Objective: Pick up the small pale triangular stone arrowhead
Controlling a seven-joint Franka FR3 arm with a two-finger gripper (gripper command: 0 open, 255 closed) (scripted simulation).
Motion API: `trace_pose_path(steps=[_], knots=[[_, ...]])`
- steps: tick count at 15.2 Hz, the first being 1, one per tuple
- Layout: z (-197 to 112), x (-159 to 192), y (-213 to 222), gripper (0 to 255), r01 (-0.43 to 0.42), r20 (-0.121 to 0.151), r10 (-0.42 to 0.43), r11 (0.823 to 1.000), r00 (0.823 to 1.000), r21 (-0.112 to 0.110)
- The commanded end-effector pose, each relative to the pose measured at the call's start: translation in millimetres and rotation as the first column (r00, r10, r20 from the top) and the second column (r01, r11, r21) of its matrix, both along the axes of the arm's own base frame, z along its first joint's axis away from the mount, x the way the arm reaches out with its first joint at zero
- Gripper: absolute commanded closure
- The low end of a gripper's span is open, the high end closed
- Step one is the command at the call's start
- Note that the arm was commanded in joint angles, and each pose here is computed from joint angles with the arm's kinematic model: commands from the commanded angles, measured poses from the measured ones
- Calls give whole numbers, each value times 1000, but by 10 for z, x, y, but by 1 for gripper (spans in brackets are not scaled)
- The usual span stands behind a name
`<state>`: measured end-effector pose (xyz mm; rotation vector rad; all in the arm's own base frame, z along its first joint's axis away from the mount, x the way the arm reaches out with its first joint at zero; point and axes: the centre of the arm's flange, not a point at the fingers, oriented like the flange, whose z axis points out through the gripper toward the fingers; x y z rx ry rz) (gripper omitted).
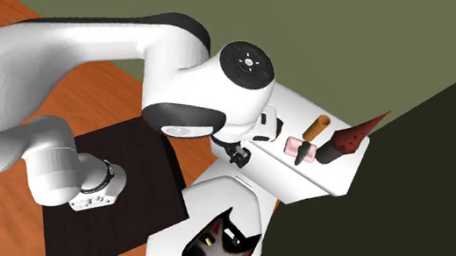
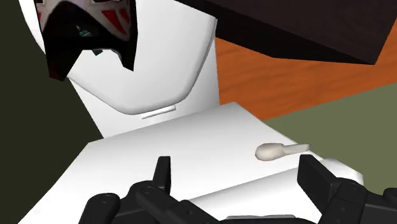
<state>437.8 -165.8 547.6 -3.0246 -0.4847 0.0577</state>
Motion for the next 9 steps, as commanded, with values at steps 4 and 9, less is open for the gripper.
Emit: trace_pose_path(steps=[4, 9], knots=[[-18, 522, -331, 0, -133, 49, 133, 991, 990, -10], [4, 1069, -575, 0, -258, 96, 260, 966, 961, -24]])
